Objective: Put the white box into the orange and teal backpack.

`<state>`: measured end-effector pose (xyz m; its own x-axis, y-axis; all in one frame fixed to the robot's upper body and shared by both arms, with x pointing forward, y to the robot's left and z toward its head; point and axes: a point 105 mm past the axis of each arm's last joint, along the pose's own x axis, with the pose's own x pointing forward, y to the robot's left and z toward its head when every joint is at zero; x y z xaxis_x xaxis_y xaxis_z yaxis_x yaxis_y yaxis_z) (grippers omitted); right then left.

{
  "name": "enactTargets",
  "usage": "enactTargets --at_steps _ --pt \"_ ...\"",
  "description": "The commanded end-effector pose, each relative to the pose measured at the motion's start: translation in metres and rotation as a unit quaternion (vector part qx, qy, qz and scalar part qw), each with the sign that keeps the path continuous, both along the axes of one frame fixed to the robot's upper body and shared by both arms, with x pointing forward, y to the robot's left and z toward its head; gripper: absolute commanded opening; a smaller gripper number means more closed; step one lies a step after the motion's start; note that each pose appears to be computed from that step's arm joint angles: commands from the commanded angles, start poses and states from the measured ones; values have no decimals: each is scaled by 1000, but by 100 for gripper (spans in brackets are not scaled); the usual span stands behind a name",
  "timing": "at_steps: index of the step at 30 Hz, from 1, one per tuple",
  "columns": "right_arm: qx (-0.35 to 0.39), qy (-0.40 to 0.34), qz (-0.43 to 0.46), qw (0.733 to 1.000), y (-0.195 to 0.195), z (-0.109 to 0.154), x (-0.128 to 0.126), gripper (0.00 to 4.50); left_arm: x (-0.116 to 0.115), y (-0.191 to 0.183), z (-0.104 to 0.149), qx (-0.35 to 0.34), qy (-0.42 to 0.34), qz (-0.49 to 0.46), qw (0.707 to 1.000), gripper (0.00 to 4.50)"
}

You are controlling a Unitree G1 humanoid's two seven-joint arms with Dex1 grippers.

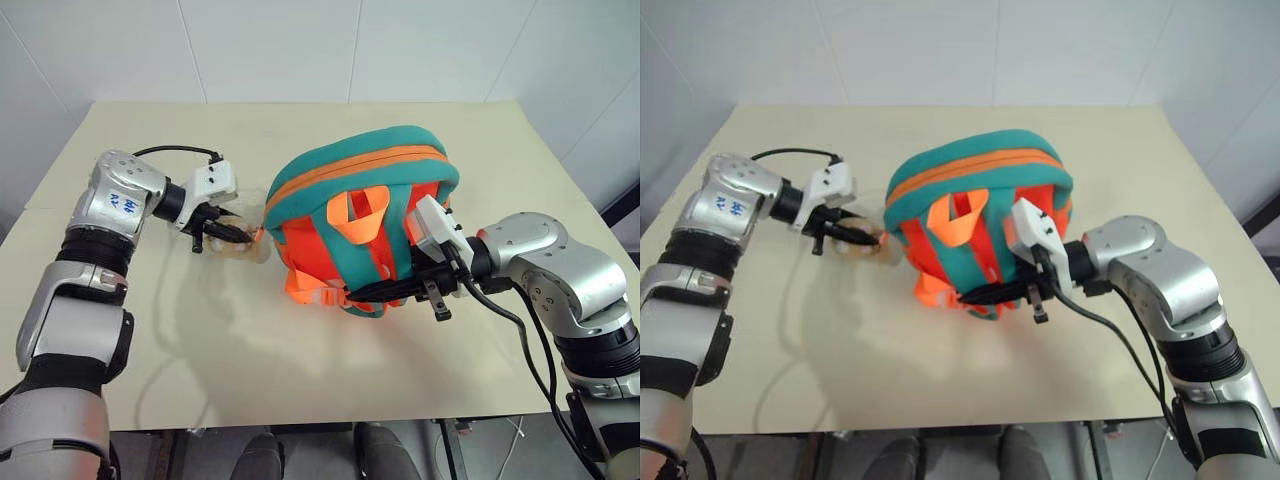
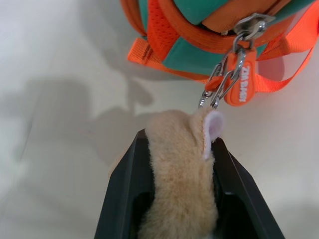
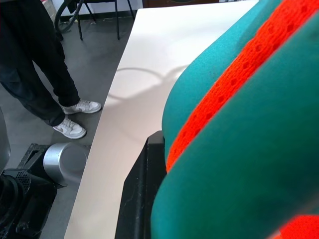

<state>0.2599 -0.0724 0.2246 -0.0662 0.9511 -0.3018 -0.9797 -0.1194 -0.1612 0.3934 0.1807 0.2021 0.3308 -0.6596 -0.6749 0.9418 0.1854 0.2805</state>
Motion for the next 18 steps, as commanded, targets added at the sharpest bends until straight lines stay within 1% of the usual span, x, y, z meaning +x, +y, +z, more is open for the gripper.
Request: enactTargets --at_steps 1,3,6,8,10,13,14,15,18 --pt "8 -16 15 1000 4 7 -4 54 3 1 -13 31 9 3 999 71" --pt "8 -15 15 1000 4 6 -4 54 5 -6 -17 22 12 -1 1000 71" --pt "7 -16 11 1000 4 6 -5 54 8 -20 2 -65 7 1 998 71" --pt "8 -16 7 1000 2 6 -5 54 8 -20 12 -87 -1 -3 996 71" --pt "8 -16 1 1000 1 7 -4 54 7 -17 23 -110 -13 -3 994 142" --pt "10 -12 -16 1000 -2 9 0 54 2 -16 40 -145 -21 -6 989 235" --pt "11 -9 -21 1000 -2 10 1 127 0 -15 45 -152 -24 -9 988 276" --pt "13 -7 -26 1000 -3 11 2 154 -3 -14 49 -158 -28 -10 987 309" --pt "20 -7 -47 999 -7 16 7 257 -13 -8 61 -173 -39 -11 984 407"
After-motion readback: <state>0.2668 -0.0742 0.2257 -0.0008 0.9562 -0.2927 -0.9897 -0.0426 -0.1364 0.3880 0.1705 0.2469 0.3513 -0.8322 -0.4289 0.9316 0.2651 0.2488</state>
